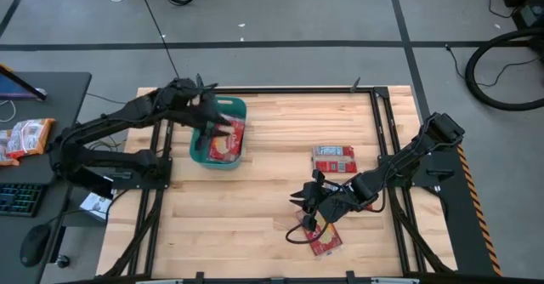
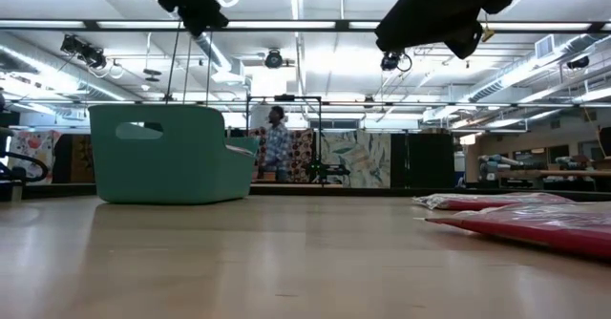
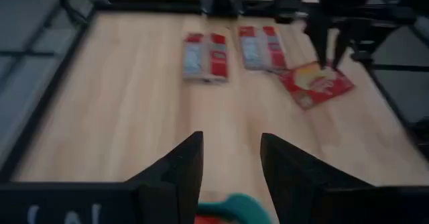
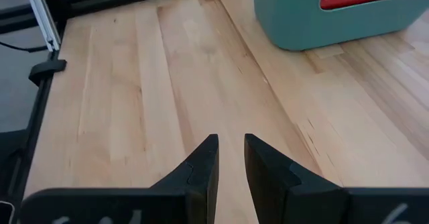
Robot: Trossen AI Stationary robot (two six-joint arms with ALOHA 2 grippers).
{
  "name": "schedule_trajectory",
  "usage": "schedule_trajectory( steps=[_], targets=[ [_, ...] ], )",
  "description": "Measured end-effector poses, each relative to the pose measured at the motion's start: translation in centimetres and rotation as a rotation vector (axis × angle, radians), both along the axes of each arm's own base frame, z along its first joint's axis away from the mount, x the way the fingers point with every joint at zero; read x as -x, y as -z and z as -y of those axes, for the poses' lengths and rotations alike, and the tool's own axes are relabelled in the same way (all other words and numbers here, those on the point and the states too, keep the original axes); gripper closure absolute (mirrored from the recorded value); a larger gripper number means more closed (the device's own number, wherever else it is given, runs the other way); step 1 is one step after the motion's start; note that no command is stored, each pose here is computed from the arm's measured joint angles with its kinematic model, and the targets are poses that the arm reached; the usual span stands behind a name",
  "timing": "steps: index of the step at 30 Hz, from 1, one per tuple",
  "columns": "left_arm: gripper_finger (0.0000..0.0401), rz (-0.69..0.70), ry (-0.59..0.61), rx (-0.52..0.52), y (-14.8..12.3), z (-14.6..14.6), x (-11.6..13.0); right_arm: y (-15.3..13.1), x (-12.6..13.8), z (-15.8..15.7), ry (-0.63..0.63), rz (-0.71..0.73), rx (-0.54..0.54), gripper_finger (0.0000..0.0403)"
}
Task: Sort popcorn bags into baskets
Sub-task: Put the red popcorn bag into the green bin
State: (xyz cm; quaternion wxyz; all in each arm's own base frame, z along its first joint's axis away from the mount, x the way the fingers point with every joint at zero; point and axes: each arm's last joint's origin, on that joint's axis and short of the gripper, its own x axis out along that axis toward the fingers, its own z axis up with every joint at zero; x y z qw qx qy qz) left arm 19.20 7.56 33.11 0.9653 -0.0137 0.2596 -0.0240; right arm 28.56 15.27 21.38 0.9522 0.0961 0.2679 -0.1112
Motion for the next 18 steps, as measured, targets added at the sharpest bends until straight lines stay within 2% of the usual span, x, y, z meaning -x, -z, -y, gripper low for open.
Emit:
schedule_trajectory(
  steps=[4, 11, 18],
  targets=[
    [0.0246, -0.062, 0.053, 0.002, 1.0, 2.1, -0.6, 0.4, 0.3, 0.2, 0.012, -0.047, -0.011, 0.0325],
    [0.0246, -0.138, 0.017, -0.136, 1.5, 5.5, -1.3, 1.0, 0.8, 0.4, 0.036, -0.126, -0.052, 0.0325],
    [0.0246, -0.124, 0.001, -0.118, 1.5, 7.7, -1.9, 1.4, 1.0, 0.9, 0.049, -0.180, -0.055, 0.0325]
  ],
)
